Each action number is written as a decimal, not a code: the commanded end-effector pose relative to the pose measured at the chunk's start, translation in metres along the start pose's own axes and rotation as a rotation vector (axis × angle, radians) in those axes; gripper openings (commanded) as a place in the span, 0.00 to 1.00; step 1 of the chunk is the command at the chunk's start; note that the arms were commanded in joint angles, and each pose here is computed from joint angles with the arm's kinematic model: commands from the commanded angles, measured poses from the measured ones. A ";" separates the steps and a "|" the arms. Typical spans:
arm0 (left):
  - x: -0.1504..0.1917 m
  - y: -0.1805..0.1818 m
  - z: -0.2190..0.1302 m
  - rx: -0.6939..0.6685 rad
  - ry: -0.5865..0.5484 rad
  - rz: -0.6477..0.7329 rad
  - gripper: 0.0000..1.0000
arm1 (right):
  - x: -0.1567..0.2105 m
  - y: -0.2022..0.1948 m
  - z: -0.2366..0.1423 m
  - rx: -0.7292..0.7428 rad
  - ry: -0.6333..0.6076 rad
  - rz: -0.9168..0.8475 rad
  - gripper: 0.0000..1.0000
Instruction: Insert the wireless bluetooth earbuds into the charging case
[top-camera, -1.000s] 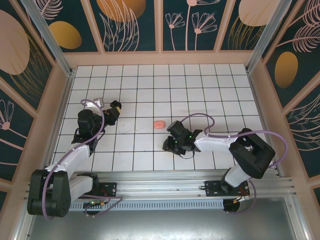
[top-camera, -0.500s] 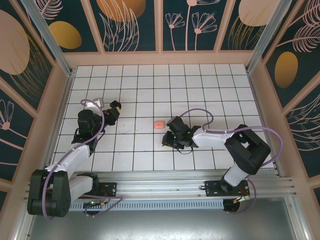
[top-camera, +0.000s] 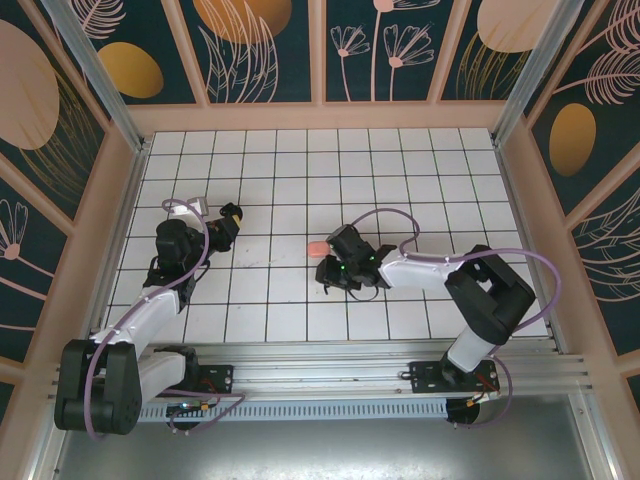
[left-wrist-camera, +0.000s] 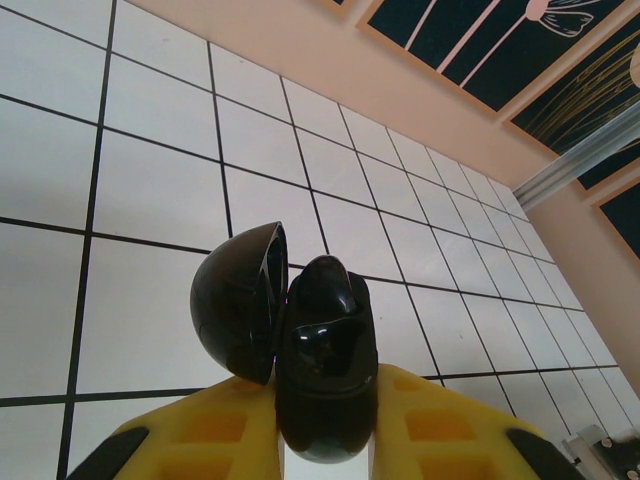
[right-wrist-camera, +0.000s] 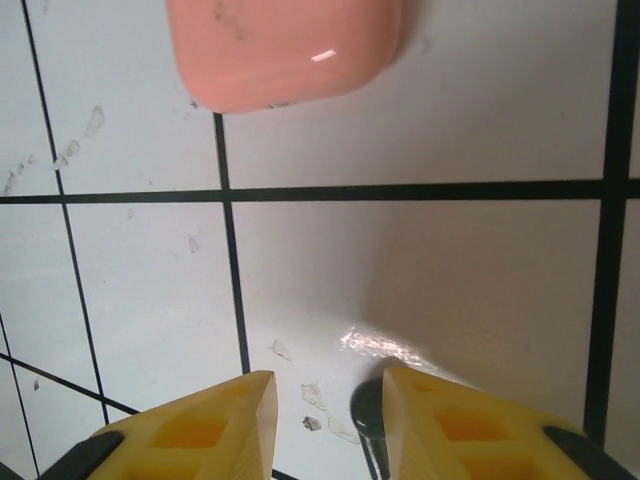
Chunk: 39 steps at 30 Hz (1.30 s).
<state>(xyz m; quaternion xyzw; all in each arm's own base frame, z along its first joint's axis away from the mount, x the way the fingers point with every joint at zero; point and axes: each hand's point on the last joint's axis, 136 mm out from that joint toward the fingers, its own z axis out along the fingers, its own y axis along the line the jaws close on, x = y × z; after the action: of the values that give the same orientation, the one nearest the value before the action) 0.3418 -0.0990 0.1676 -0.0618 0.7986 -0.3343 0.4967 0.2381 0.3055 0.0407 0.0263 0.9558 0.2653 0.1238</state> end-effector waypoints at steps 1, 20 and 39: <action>-0.017 -0.006 -0.003 0.007 -0.043 0.038 0.21 | -0.005 -0.002 -0.011 0.078 -0.002 -0.039 0.36; -0.015 -0.005 -0.003 0.001 -0.039 0.039 0.21 | 0.006 -0.007 0.004 0.292 0.154 -0.182 0.33; -0.015 -0.005 -0.003 0.003 -0.040 0.037 0.21 | 0.016 -0.016 0.015 0.338 0.202 -0.197 0.31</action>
<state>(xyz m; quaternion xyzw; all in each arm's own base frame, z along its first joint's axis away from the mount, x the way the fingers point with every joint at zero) 0.3412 -0.0988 0.1675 -0.0580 0.7995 -0.3312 0.4978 0.2324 0.3056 0.0190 -0.0630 0.9899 0.1143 0.0561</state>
